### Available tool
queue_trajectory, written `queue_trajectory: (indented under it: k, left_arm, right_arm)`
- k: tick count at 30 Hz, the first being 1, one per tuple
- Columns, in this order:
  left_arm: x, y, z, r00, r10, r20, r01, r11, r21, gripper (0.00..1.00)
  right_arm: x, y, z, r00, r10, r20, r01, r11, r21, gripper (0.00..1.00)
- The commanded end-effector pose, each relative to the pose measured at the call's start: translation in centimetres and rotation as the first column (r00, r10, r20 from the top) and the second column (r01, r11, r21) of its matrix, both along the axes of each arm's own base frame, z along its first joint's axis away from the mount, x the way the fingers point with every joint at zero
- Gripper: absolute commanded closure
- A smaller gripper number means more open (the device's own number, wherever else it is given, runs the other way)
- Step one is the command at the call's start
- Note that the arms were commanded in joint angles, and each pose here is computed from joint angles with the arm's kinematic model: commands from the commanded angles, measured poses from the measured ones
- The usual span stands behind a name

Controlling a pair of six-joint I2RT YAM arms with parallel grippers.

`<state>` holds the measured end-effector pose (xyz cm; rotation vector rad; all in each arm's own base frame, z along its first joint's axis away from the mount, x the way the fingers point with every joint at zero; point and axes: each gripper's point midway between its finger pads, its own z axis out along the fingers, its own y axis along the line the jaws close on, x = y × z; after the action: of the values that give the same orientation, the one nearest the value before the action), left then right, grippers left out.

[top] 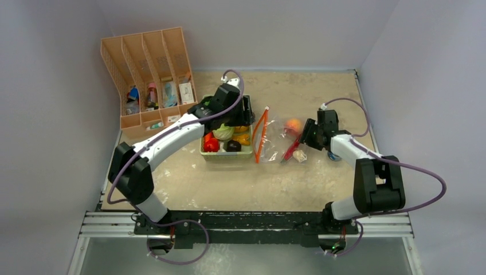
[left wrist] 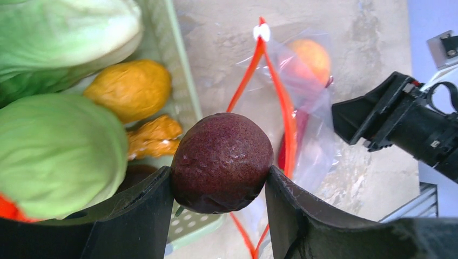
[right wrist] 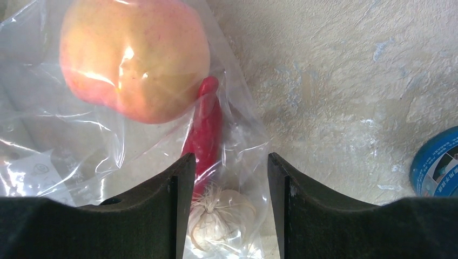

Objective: Open the zip-top bag and remove the fake food
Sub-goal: Place the fake vegetable in the bin.

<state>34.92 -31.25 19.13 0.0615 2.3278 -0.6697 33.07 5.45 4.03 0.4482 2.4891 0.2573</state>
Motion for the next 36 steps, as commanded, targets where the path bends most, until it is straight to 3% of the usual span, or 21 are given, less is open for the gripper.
queue_trajectory:
  k: [1,6,12,20,28,36]
  left_arm:
    - [-1.4,3.3,1.6,0.998,0.036,0.042,-0.039,0.998,0.055,0.87]
    - [-3.0,3.5,-2.2,0.999,0.018,-0.046,-0.015,0.998,0.067,0.86]
    - [-2.2,2.4,-3.8,0.998,0.036,-0.060,-0.035,0.999,0.022,0.83]
    - [-1.5,1.5,-6.4,0.992,0.002,-0.124,0.010,0.996,0.093,0.77]
    - [-2.1,3.5,-5.1,0.996,0.015,-0.092,-0.001,0.988,0.157,0.46]
    - [-2.5,3.5,-3.8,0.997,0.015,-0.080,-0.004,0.992,0.128,0.35]
  right_arm:
    - [1.3,0.3,2.6,0.997,0.001,0.079,-0.003,1.000,0.024,0.45]
    - [1.6,0.6,2.8,0.996,0.008,0.085,-0.012,0.999,0.037,0.45]
    - [1.6,0.4,3.9,0.995,0.011,0.101,-0.014,1.000,0.027,0.45]
    - [1.0,0.4,3.9,0.995,-0.006,0.104,0.002,0.999,0.037,0.45]
    - [1.1,0.4,3.6,0.995,0.000,0.097,-0.003,0.999,0.034,0.44]
    - [1.9,0.7,4.3,0.994,0.022,0.109,-0.026,0.999,0.038,0.44]
